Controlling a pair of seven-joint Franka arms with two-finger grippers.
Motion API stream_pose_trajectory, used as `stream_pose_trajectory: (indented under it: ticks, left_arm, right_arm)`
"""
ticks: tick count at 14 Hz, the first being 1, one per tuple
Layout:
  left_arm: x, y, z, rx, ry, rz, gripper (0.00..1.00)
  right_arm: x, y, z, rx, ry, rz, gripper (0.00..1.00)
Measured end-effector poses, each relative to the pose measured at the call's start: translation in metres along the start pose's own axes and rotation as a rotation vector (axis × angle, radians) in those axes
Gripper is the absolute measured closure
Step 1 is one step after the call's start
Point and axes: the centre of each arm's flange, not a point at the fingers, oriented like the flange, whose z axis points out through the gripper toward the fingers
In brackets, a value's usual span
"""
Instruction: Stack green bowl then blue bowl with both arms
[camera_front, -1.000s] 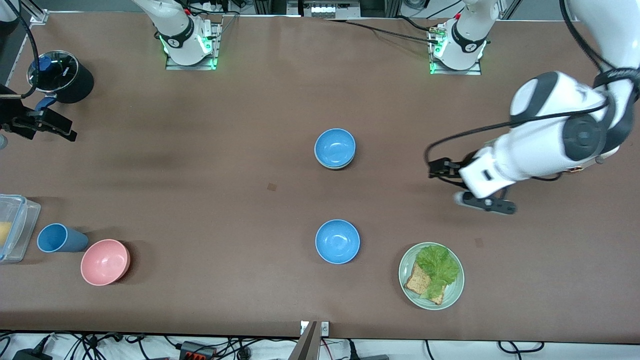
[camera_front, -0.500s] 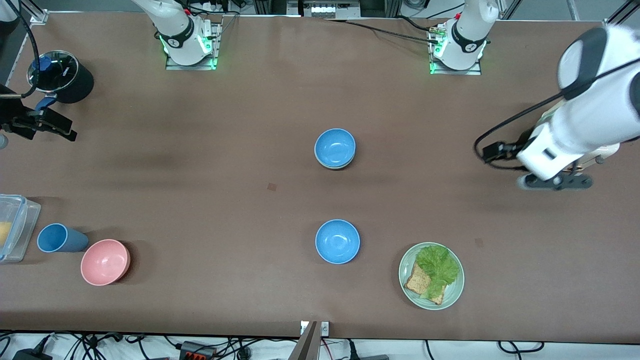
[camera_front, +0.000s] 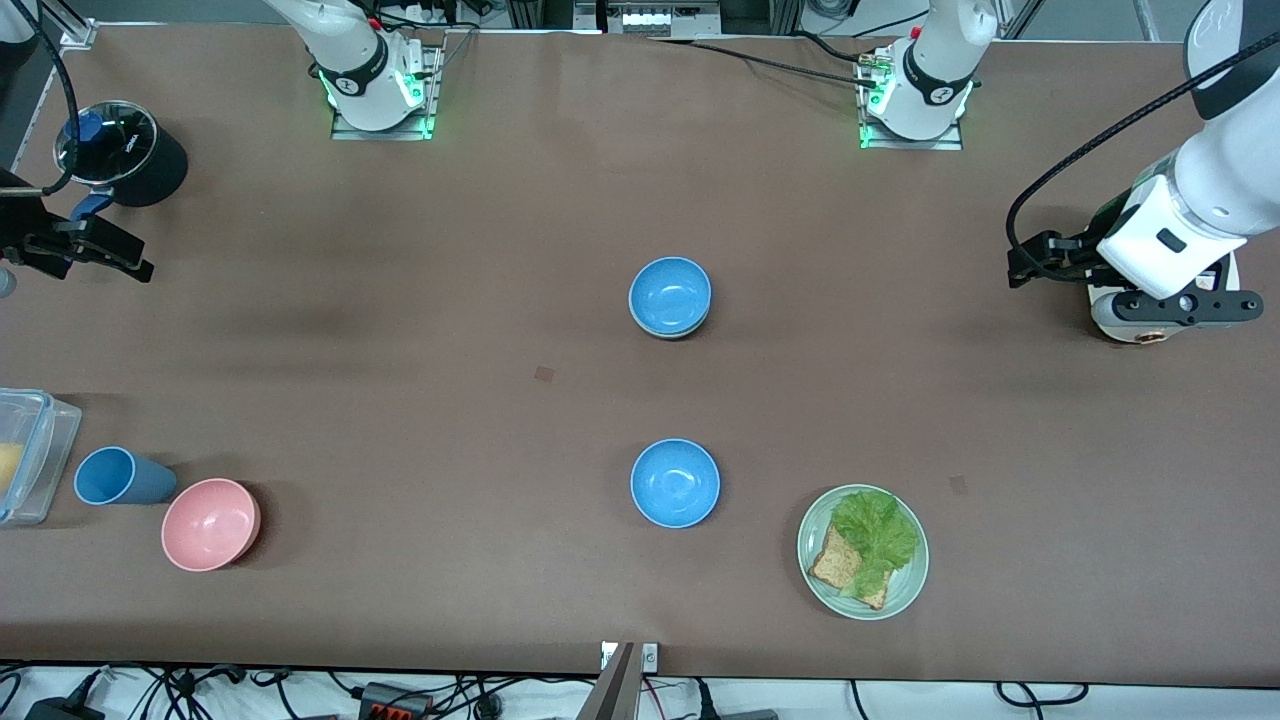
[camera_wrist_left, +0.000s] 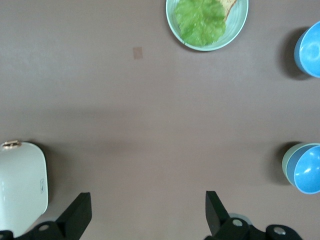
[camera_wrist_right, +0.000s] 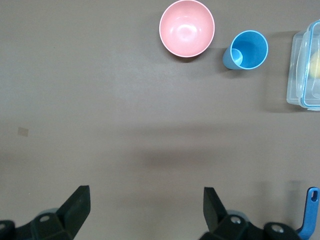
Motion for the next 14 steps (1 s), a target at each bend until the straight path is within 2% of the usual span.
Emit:
stream_pose_trajectory:
  ticks: [3, 14]
  left_arm:
    - [0.0, 0.015, -0.001, -0.004, 0.02, 0.025, 0.0]
    - [-0.005, 0.016, 0.002, 0.0, -0.008, 0.052, 0.0]
  right_arm:
    - [-0.001, 0.0, -0.003, 0.0, 0.005, 0.0, 0.0]
    - [-0.003, 0.0, -0.007, 0.0, 0.012, -0.001, 0.0]
